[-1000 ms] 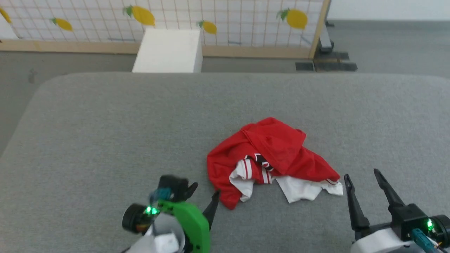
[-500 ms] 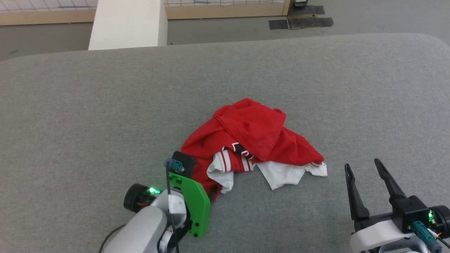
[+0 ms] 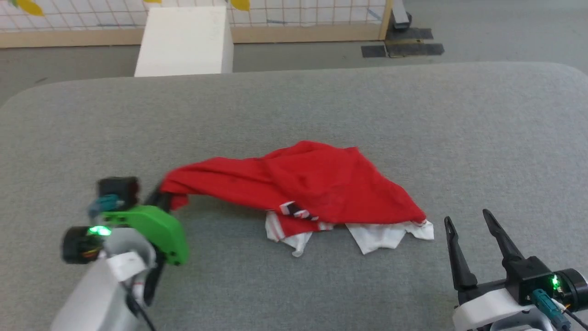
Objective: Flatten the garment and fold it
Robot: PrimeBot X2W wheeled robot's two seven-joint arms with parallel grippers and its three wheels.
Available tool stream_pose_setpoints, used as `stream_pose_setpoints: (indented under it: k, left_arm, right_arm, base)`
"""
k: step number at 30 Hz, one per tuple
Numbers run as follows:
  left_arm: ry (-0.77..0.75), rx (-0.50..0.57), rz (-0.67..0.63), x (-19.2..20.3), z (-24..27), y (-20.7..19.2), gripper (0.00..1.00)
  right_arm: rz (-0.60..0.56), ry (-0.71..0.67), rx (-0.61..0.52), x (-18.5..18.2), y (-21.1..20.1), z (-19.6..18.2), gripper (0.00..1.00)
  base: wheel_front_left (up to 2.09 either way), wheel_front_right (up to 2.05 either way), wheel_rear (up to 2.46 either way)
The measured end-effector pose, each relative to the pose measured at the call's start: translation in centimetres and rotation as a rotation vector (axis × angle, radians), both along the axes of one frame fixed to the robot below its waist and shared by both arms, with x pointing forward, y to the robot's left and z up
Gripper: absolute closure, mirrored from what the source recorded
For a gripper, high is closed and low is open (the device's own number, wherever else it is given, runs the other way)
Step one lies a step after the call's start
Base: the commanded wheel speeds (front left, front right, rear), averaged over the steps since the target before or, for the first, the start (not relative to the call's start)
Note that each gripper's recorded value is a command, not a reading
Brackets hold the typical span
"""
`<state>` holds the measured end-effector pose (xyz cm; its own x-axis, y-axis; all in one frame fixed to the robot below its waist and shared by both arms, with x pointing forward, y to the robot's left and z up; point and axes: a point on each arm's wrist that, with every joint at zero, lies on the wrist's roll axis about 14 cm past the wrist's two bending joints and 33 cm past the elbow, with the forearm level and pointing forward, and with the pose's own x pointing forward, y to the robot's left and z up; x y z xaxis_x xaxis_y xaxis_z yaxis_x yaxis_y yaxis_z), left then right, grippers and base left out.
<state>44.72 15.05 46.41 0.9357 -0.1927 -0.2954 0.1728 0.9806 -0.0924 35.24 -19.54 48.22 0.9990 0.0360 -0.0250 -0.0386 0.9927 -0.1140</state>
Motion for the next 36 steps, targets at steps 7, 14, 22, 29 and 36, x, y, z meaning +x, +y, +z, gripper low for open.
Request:
stream_pose_setpoints:
  k: [7, 14, 22, 29, 36]
  left_arm:
    - [-0.137, -0.007, 0.222, 0.3, 1.9, 6.7, 0.0]
    - [-0.213, 0.011, 0.184, -0.3, 2.8, 5.7, 0.0]
    - [-0.43, 0.011, 0.074, -3.7, 7.7, 2.1, 0.0]
    - [-0.516, -0.015, 0.084, -8.8, 9.4, 0.3, 0.0]
    - [-0.481, -0.033, 0.132, -10.9, 8.1, 0.3, 0.0]
  right_arm:
    - [0.035, -0.009, 0.007, 0.4, 1.1, 0.2, 0.0]
    - [0.045, -0.019, 0.01, 0.3, 1.4, 0.5, 0.0]
    - [0.062, -0.041, 0.008, -0.5, 2.0, 1.4, 0.0]
    - [0.149, 0.05, -0.034, -0.1, 4.6, 0.9, 0.0]
    - [0.253, 0.411, -0.208, 1.0, 5.5, -3.9, 0.0]
  base:
    - [0.0, 0.0, 0.0]
    - [0.0, 0.0, 0.0]
    - [0.0, 0.0, 0.0]
    - [0.0, 0.0, 0.0]
    - [0.0, 0.0, 0.0]
